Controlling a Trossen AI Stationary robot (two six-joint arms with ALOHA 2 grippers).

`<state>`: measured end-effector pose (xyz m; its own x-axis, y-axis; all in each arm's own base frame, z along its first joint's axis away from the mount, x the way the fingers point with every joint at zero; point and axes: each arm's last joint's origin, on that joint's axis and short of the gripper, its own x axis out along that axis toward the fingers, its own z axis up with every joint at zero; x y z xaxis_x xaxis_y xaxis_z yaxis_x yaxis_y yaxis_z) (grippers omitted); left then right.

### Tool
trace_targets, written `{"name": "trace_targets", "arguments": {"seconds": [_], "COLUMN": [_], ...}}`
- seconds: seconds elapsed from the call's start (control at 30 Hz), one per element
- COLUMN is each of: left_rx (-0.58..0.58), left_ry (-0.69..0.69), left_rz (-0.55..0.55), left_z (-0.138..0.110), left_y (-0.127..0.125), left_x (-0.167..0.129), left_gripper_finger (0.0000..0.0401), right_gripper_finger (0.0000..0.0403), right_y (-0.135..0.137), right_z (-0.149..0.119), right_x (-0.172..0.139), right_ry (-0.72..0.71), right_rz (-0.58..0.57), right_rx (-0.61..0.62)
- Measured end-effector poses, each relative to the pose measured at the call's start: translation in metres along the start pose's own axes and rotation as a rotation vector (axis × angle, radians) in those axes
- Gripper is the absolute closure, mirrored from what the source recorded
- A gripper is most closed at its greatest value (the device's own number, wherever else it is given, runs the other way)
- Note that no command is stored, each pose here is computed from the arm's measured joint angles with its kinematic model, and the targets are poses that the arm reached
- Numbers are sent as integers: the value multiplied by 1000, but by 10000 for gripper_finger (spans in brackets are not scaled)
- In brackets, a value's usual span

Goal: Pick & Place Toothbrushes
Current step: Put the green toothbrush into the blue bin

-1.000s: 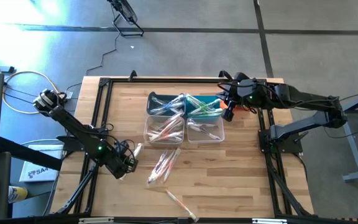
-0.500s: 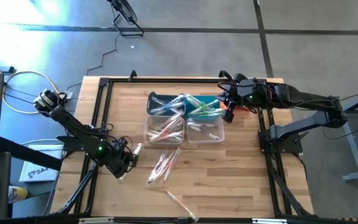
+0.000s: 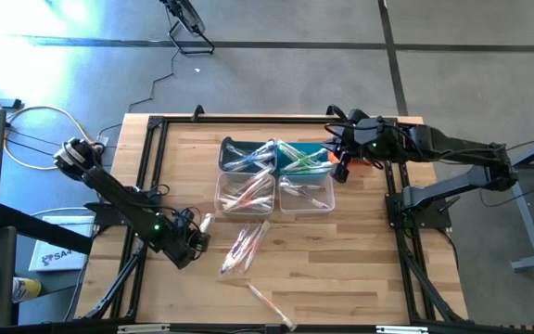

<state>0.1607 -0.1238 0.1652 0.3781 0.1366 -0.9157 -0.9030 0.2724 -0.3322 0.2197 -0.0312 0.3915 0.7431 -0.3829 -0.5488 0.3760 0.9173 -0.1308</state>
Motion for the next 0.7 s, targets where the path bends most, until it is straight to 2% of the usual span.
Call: {"name": "trace_targets", "arguments": {"seconds": [0.37,0.57,0.7], "left_rx": [52,50,47], "left_ry": [-23,-29,-24], "left_rz": [58,66,71], "left_z": [-16,-18,-18], "left_y": [-6,-6,-6], "left_x": [32,37,37], "left_gripper_finger": [288,289,316], "right_gripper_finger": [400,400,400], "right_y": [0,0,0], "right_z": [1,1,1], "right_x": [0,0,0], "right_ry": [-7,-7,-7], "right_rz": [0,0,0], "right_rx": [2,2,2]}}
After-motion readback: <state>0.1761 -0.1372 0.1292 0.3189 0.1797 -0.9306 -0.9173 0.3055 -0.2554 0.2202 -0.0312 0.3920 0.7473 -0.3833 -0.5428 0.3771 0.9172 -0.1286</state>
